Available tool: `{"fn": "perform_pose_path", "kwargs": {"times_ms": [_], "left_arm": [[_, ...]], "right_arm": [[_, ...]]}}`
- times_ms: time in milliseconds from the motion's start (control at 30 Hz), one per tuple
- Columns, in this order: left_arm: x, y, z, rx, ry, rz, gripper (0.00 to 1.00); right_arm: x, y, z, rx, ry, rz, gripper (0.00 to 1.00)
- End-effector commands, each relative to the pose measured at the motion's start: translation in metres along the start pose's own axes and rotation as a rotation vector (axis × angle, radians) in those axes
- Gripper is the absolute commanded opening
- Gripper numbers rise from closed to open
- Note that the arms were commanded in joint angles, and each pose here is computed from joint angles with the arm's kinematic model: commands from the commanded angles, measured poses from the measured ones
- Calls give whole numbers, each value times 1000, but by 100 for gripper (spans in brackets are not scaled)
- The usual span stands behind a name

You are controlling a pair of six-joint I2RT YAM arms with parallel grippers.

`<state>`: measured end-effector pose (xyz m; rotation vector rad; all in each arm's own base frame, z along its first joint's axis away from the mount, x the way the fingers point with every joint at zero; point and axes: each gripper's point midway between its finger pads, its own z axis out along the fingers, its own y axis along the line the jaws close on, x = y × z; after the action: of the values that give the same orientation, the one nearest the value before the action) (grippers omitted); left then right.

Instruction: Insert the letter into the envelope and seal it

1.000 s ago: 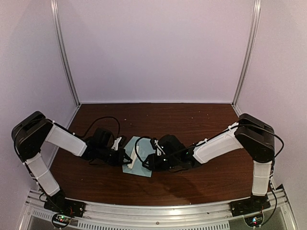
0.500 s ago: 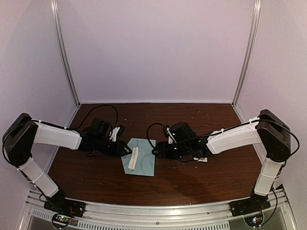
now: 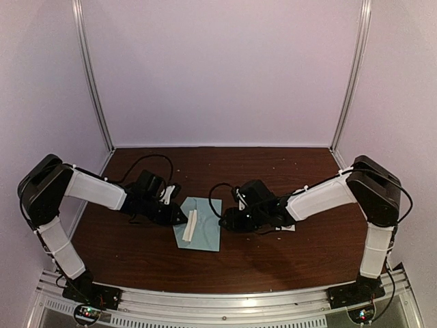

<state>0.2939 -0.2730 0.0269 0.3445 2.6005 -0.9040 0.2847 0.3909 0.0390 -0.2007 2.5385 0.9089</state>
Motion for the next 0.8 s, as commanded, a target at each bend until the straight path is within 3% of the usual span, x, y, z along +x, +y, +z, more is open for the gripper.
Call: {"fn": "perform_pose_path", "kwargs": {"times_ms": [0,400,767], "left_arm": [[-14,-4,2,30,-31,24,17],[6,5,17,46,33,-19,5],[18,1,21,97,57,-50,0]], "right_arm": [[0,5,11,-28,14,4,51],[10,9,30,-86,61,37,40],[15,10,35,-102,76,50,33]]}}
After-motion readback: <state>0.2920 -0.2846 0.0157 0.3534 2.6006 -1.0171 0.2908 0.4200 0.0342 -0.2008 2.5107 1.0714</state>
